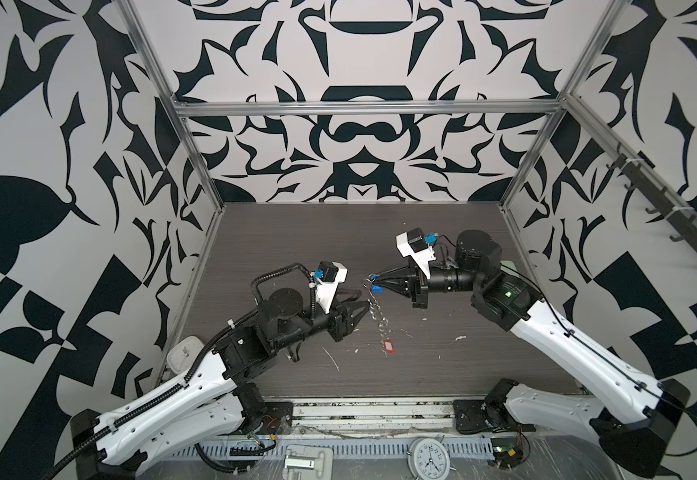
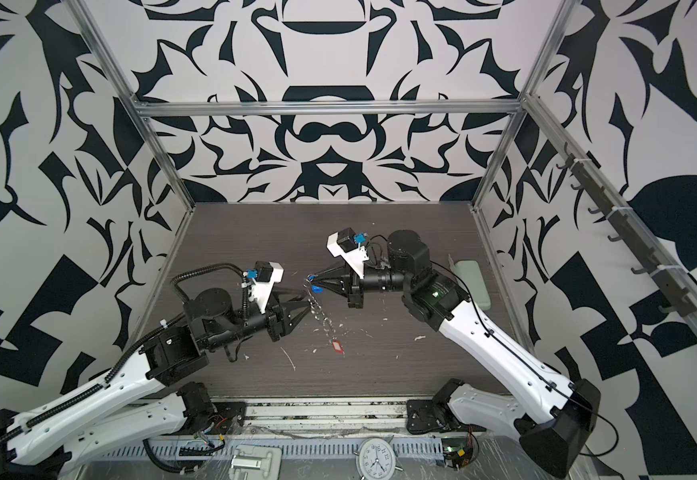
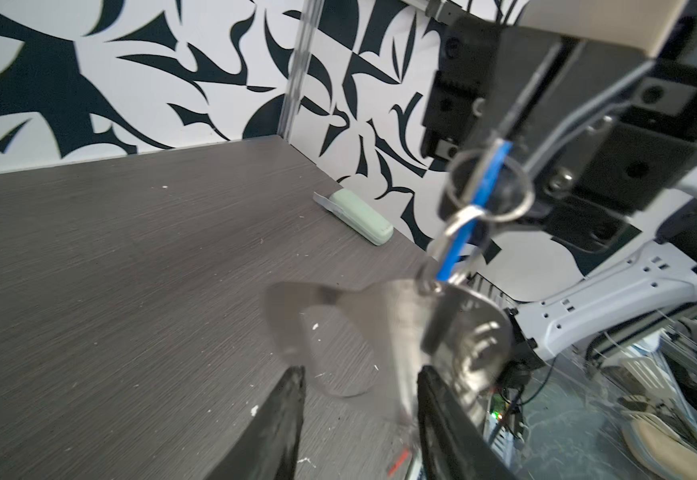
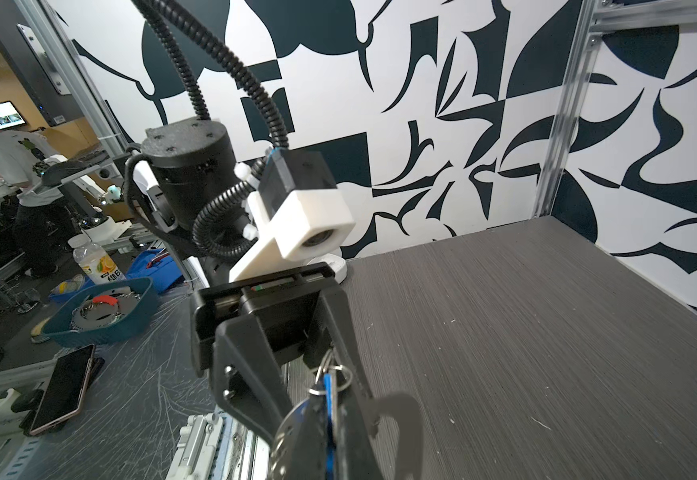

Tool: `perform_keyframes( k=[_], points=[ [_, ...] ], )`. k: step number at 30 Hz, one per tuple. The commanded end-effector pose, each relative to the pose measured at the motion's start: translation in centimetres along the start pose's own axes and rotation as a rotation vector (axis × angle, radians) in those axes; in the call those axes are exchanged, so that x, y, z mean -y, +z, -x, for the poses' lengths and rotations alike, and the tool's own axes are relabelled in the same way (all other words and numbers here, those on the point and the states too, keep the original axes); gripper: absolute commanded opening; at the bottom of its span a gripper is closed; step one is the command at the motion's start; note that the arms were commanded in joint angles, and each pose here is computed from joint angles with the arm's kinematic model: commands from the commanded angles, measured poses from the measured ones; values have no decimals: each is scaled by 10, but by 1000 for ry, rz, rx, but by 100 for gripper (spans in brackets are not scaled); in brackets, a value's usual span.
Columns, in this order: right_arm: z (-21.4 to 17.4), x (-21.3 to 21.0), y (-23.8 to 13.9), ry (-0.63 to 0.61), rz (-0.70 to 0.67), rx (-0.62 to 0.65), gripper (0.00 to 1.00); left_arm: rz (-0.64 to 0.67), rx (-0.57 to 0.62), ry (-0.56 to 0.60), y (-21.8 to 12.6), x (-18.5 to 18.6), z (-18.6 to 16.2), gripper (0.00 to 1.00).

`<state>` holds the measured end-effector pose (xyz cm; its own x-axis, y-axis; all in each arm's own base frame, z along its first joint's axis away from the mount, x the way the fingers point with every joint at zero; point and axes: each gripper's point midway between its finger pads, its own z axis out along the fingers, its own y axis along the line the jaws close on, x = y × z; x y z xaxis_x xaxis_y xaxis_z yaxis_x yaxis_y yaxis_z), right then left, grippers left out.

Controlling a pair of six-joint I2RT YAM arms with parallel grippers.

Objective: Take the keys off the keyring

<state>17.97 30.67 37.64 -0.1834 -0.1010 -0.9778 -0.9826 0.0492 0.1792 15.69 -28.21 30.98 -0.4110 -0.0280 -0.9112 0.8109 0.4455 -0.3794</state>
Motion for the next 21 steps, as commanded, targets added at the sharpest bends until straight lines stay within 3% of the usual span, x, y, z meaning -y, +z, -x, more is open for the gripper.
perform_keyframes(
  k=[1,14,21],
  points=[
    [33,-12,-4,-75,62,79,0,-78,-1,-3,1,14,0,48],
    [33,-21,-6,-70,143,73,0,-6,-41,-1,-21,6,-4,51],
    [30,-24,-4,-57,180,62,0,49,72,43,-53,3,18,53]
  ],
)
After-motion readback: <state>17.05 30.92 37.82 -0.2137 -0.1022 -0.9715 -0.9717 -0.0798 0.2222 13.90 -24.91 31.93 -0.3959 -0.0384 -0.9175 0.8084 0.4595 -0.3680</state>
